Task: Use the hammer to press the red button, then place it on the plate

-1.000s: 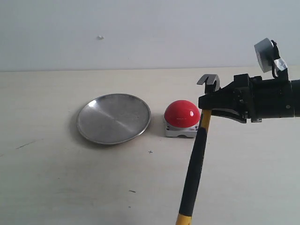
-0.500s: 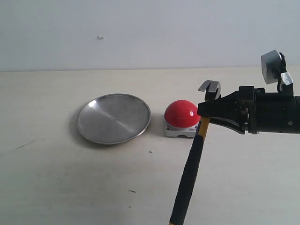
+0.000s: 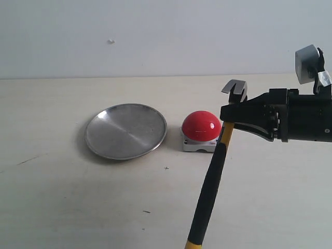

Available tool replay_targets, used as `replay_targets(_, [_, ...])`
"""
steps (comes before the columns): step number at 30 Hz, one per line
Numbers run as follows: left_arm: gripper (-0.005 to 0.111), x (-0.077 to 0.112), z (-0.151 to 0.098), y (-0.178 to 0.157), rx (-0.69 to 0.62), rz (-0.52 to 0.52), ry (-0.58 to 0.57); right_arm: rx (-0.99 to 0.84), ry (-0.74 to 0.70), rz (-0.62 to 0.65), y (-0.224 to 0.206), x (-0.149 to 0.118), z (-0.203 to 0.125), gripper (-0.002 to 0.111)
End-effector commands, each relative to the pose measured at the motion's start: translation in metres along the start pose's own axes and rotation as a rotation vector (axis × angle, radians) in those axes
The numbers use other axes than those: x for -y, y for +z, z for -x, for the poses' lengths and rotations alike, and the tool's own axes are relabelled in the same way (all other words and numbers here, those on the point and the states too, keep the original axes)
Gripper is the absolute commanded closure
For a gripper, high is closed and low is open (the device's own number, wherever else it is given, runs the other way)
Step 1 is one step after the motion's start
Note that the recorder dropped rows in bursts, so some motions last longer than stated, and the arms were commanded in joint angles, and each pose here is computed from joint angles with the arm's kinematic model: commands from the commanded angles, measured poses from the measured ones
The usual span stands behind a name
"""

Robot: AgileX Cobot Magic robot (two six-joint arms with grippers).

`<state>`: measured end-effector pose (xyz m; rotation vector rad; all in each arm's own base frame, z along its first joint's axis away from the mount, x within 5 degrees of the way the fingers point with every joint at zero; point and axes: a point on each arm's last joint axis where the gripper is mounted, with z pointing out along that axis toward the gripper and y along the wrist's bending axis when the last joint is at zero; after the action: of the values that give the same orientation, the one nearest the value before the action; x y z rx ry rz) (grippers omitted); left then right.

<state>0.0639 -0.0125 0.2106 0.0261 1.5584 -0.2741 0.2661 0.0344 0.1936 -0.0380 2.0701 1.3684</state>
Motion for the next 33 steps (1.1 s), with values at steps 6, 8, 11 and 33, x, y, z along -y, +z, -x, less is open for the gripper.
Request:
replay_targets(6, [0.107,0.001,0.000,0.000,0.008,-0.011,-0.002,0.044,-0.018,0.066,-0.002,-0.010,0.005,0.108])
replay_targets(8, [0.107,0.001,0.000,0.000,0.008,-0.011,0.000,0.047,-0.020,0.033,-0.002,-0.007,0.006,0.108])
replay_targets(11, [0.107,0.001,0.000,0.000,0.008,-0.011,0.000,0.054,-0.029,-0.002,-0.003,-0.006,0.007,0.108])
replay_targets(33, [0.107,0.004,0.007,-0.001,0.083,-0.055,-0.171,0.202,-0.117,-0.118,-0.026,-0.052,0.031,0.108])
